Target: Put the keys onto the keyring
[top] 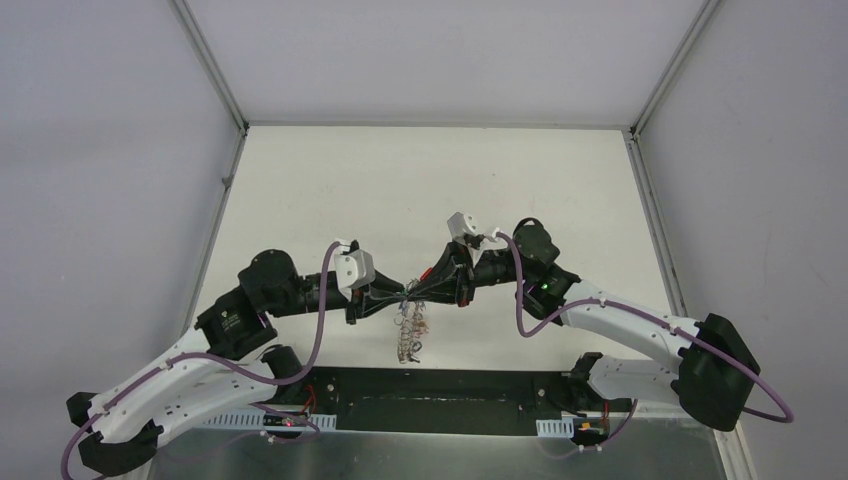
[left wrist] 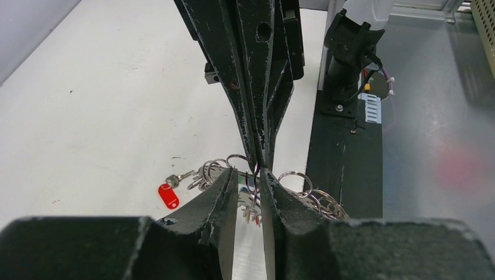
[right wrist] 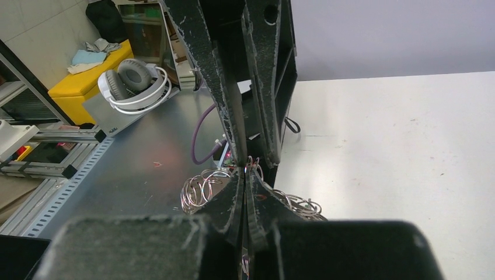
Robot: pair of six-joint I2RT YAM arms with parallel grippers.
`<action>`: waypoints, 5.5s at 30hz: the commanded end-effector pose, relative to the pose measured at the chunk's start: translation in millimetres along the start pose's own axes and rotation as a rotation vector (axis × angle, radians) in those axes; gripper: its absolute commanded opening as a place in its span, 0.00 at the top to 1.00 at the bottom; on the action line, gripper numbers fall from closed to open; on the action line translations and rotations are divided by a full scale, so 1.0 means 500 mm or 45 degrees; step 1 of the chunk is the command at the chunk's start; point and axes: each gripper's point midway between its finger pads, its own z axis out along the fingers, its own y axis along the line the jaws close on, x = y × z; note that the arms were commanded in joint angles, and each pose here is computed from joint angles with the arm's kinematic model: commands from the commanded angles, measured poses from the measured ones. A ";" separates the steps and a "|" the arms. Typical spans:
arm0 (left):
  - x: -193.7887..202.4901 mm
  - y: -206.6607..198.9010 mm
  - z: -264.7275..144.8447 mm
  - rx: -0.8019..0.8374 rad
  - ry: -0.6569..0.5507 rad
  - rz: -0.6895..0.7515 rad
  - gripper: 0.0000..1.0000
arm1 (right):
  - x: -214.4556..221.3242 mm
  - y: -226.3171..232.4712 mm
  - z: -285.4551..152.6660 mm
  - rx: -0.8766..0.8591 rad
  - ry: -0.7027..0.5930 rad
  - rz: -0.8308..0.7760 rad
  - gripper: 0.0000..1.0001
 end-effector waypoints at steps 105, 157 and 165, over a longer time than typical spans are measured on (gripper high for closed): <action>-0.053 0.047 -0.009 0.105 0.825 0.109 0.62 | -0.079 -0.016 0.057 0.081 -0.158 -0.114 1.00; -0.022 -0.012 -0.033 0.007 0.169 0.005 0.75 | -0.074 0.030 0.026 0.008 -0.133 -0.195 1.00; -0.008 -0.009 -0.046 -0.010 0.210 0.025 0.79 | -0.074 0.030 0.025 0.011 -0.135 -0.193 1.00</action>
